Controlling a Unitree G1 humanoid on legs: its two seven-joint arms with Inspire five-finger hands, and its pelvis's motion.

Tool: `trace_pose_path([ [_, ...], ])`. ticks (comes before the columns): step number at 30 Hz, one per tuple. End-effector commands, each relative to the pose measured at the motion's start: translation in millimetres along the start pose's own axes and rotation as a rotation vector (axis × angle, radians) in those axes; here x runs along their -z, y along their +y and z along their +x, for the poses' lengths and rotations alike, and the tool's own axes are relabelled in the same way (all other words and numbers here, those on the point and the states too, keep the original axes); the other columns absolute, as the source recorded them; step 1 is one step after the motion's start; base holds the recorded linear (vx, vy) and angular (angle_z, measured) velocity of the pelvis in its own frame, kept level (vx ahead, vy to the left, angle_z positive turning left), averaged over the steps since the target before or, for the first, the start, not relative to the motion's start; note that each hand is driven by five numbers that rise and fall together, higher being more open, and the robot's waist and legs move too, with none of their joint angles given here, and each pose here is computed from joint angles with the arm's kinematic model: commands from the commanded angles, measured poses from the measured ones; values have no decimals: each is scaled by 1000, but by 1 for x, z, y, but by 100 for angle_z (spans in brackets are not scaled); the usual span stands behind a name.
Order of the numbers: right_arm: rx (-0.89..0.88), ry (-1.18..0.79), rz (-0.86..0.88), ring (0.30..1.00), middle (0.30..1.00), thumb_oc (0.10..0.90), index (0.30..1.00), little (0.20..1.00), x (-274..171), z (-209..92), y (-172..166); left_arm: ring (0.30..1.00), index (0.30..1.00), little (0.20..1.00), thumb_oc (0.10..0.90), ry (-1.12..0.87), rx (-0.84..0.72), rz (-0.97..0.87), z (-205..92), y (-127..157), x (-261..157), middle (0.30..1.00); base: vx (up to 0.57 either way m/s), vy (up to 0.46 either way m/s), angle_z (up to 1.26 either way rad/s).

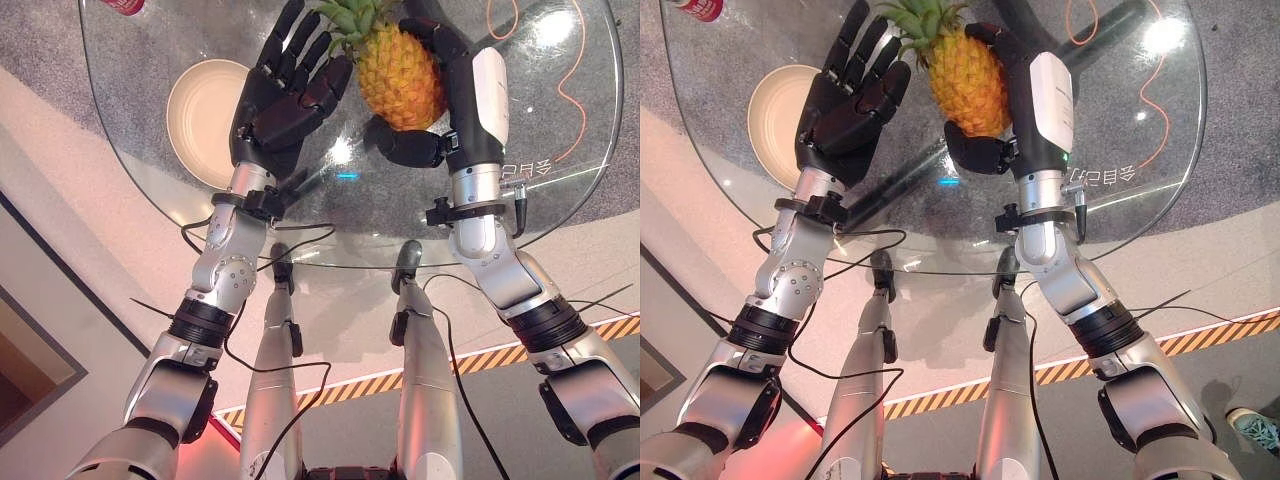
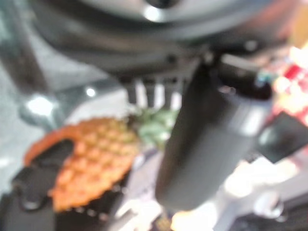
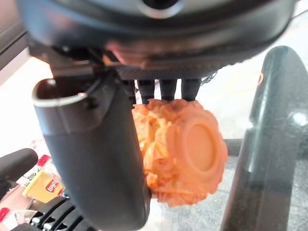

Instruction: Pick up the fruit to the plate

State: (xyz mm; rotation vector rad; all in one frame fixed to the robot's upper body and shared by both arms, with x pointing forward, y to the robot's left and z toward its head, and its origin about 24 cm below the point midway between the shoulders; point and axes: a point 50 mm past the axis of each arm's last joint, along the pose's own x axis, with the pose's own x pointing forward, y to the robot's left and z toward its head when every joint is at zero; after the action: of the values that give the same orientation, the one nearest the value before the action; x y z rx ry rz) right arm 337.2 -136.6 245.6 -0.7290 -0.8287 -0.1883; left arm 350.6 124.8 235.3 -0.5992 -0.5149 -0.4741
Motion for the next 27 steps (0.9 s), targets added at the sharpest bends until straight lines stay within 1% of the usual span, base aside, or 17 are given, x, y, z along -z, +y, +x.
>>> trace_pose_path([
  [1, 120, -379, 92, 300, 300, 100, 300, 200, -78, 28, -27, 900, 900, 900, 800, -135, 238, -42, 19, -47, -27, 900, 0, 0, 0],
  [6, 95, -380, 101, 300, 300, 100, 300, 200, -80, 27, -23, 900, 900, 900, 800, -123, 241, -95, 21, -51, -24, 900, 0, 0, 0],
  [20, 47, -403, 114, 300, 300, 100, 300, 200, -88, 27, -16, 900, 900, 900, 800, -114, 241, -164, 23, -52, -20, 900, 0, 0, 0],
  [27, 34, -417, 111, 300, 300, 100, 300, 200, -91, 27, -13, 900, 900, 900, 800, -128, 212, -222, 24, -53, -19, 900, 0, 0, 0],
])
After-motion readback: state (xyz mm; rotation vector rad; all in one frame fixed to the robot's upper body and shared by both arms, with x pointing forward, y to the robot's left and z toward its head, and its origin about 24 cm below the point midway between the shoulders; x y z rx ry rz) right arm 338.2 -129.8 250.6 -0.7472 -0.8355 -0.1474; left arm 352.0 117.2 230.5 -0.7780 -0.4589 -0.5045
